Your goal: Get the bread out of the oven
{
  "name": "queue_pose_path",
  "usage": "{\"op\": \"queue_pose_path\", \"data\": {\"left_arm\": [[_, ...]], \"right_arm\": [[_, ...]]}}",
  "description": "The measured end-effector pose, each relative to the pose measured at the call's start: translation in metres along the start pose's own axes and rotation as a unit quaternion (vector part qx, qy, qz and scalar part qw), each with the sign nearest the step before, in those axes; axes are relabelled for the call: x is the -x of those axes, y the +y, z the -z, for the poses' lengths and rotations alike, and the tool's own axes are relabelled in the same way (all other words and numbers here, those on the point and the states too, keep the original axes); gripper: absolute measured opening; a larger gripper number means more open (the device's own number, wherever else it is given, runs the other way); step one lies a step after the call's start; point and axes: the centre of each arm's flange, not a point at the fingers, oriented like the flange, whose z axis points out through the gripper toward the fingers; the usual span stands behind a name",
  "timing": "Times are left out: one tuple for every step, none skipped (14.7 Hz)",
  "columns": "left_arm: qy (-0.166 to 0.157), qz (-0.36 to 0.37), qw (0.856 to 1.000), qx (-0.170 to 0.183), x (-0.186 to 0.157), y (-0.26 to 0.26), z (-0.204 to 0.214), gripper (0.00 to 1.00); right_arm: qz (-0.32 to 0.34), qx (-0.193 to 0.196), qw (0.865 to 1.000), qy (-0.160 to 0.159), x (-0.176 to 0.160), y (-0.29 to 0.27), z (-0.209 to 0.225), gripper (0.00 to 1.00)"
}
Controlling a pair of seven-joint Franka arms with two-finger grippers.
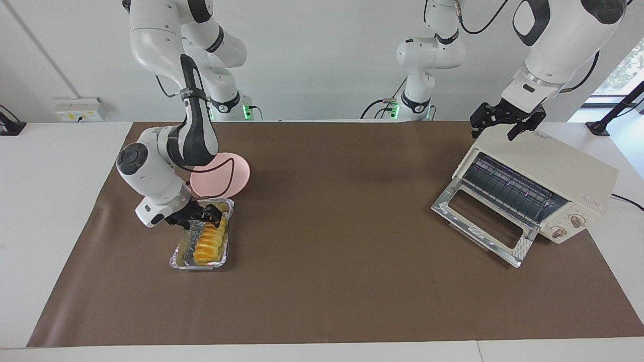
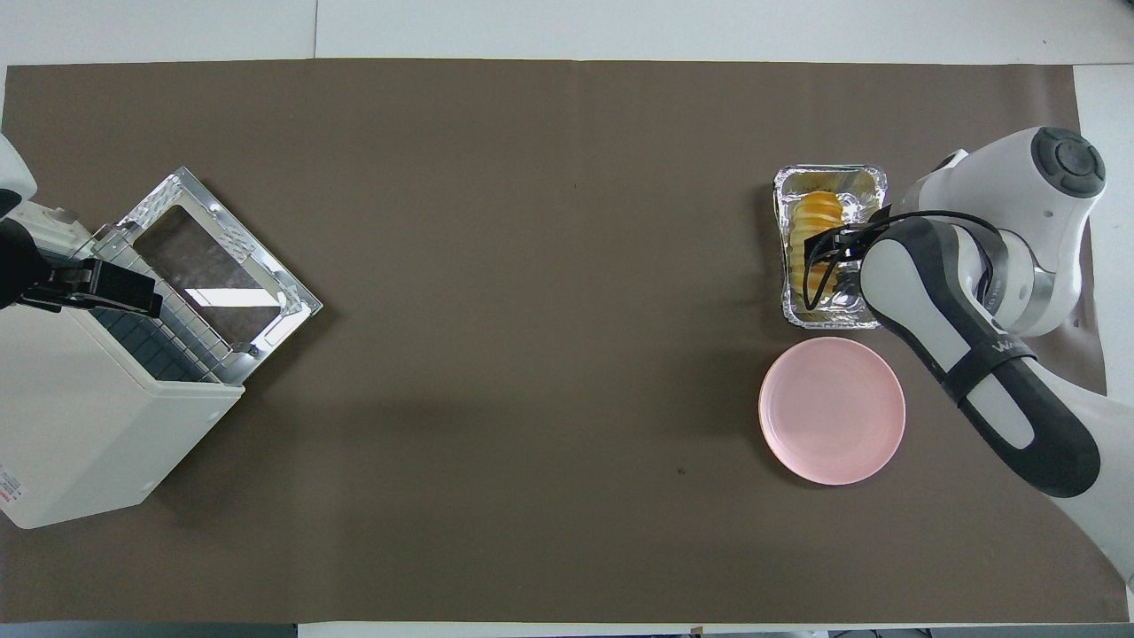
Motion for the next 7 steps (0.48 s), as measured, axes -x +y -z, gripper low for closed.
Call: {"op": "queue_pose_path", "data": {"left_arm": [[0.0, 0.0, 1.0, 0.0, 0.0, 0.0, 0.0, 1.0], [0.0, 0.0, 1.0, 0.0, 0.0, 0.0, 0.0, 1.0], [0.0, 0.0, 1.0, 0.0, 0.0, 0.0, 0.0, 1.0], [0.0, 0.0, 1.0, 0.0, 0.0, 0.0, 0.0, 1.0], [0.0, 0.0, 1.0, 0.0, 0.0, 0.0, 0.0, 1.0], [0.0, 0.0, 1.0, 0.0, 0.0, 0.0, 0.0, 1.0], [0.0, 0.0, 1.0, 0.0, 0.0, 0.0, 0.0, 1.0]], "right_arm": [[-0.001, 0.0, 1.0, 0.0, 0.0, 0.0, 0.0, 0.97], [-0.002, 0.0, 1.0, 0.0, 0.0, 0.0, 0.0, 0.89], [-0.002, 0.0, 1.0, 0.0, 0.0, -0.001, 0.0, 0.88], [0.0, 0.0, 1.0, -0.001, 0.0, -0.004, -0.001, 0.88], [0.002, 0.0, 1.0, -0.001, 0.001, -0.007, -0.001, 0.88], [0.004, 0.0, 1.0, 0.001, 0.0, -0.011, -0.002, 0.88], [0.005, 0.0, 1.0, 0.002, 0.0, -0.013, -0.002, 0.88]]}}
